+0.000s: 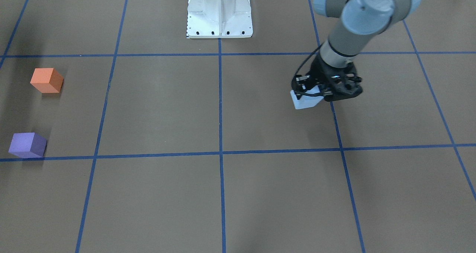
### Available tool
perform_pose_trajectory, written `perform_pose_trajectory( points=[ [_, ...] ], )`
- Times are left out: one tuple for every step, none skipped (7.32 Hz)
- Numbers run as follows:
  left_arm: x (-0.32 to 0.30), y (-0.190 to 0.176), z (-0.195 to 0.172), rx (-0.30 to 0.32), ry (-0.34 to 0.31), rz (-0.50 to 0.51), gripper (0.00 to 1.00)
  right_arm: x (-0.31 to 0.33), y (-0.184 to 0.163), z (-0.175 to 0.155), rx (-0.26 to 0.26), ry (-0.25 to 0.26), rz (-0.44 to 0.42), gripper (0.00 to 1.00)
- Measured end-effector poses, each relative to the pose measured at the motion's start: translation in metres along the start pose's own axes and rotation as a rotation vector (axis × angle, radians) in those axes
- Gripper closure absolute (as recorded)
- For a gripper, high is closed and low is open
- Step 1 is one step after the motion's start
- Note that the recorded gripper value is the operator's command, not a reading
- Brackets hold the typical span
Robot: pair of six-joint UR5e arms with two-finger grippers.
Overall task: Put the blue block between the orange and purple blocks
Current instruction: 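Carry the light blue cube with the left gripper to mid-table and set it down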
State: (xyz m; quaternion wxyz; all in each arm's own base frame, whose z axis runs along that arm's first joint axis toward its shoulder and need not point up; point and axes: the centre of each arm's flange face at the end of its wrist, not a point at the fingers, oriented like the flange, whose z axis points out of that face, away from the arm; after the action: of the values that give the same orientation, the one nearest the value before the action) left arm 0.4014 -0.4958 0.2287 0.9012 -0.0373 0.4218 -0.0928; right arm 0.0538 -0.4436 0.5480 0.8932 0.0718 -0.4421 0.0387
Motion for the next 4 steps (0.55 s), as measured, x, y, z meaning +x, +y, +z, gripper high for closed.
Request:
perform_pose_trajectory(
  points=[
    [0.06,0.015,0.019,0.012,-0.011,-0.009,1.0,-0.024,-0.012,-0.011,0.019,-0.028,0.041,0.0],
    [0.117,0.022,0.037,0.015,-0.019,-0.023,1.0,-0.056,-0.025,-0.022,0.035,-0.052,0.064,0.0],
    [0.157,0.025,0.054,0.015,-0.016,-0.038,1.0,-0.091,-0.045,-0.031,0.039,-0.069,0.09,0.0],
    [0.182,0.025,0.074,0.021,-0.015,-0.046,1.0,-0.135,-0.068,-0.044,0.025,-0.075,0.118,0.0]
  ],
)
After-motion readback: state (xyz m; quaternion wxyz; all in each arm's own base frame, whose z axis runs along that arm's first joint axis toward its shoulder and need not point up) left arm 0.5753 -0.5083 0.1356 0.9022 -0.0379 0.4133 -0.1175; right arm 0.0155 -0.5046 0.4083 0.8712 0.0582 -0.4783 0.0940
